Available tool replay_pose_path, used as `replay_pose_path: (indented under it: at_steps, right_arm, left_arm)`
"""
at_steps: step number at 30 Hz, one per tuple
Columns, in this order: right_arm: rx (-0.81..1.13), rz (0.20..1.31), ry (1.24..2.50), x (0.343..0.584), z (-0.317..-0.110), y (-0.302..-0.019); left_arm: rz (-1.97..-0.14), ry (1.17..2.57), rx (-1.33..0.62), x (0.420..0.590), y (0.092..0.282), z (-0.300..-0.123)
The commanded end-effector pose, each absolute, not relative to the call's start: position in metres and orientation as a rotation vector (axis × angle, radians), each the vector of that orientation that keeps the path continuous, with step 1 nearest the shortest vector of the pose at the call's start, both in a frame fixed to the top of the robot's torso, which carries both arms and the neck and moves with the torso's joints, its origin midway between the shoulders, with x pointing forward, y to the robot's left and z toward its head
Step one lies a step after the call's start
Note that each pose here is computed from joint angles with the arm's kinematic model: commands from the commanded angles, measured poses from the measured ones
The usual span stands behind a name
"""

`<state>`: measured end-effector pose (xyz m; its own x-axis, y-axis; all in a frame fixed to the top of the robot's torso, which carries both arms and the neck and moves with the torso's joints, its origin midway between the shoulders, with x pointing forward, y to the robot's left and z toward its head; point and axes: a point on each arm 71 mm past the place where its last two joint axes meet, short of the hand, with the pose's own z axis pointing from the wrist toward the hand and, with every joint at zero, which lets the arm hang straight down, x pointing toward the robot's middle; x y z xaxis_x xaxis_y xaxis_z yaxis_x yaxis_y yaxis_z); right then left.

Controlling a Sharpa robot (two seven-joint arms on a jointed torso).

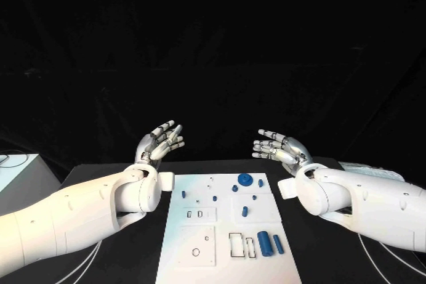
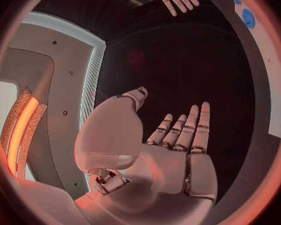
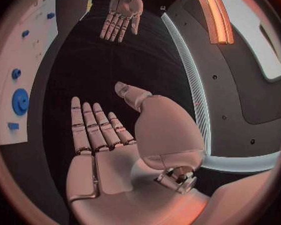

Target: Assemble the parts on the task board

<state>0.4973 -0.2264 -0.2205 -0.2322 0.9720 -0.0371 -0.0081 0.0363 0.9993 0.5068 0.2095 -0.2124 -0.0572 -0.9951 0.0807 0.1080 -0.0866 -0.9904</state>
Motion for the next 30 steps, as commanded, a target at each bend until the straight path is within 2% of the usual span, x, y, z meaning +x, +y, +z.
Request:
replay_pose_path:
  at_steps: [1, 8, 17, 22, 30]
  right_arm:
    - [0.892, 1.313, 1.434, 0.501, -0.216, -0.228]
    - [0.552, 1.154, 1.505, 0.516, -0.197, -0.236]
    - [0.140, 0.945, 1.578, 0.524, -0.169, -0.225]
    - [-0.017, 0.812, 1.626, 0.527, -0.157, -0.223]
    - [-0.226, 0.603, 1.667, 0.527, -0.149, -0.217]
  left_arm:
    - [-1.420, 1.166, -1.124, 0.507, 0.208, -0.211]
    - [-1.447, 1.308, -0.987, 0.500, 0.213, -0.207]
    - [-1.494, 1.403, -0.932, 0.484, 0.213, -0.195]
    - [-1.541, 1.442, -0.901, 0.473, 0.212, -0.186]
    - [-1.574, 1.478, -0.876, 0.463, 0.213, -0.174]
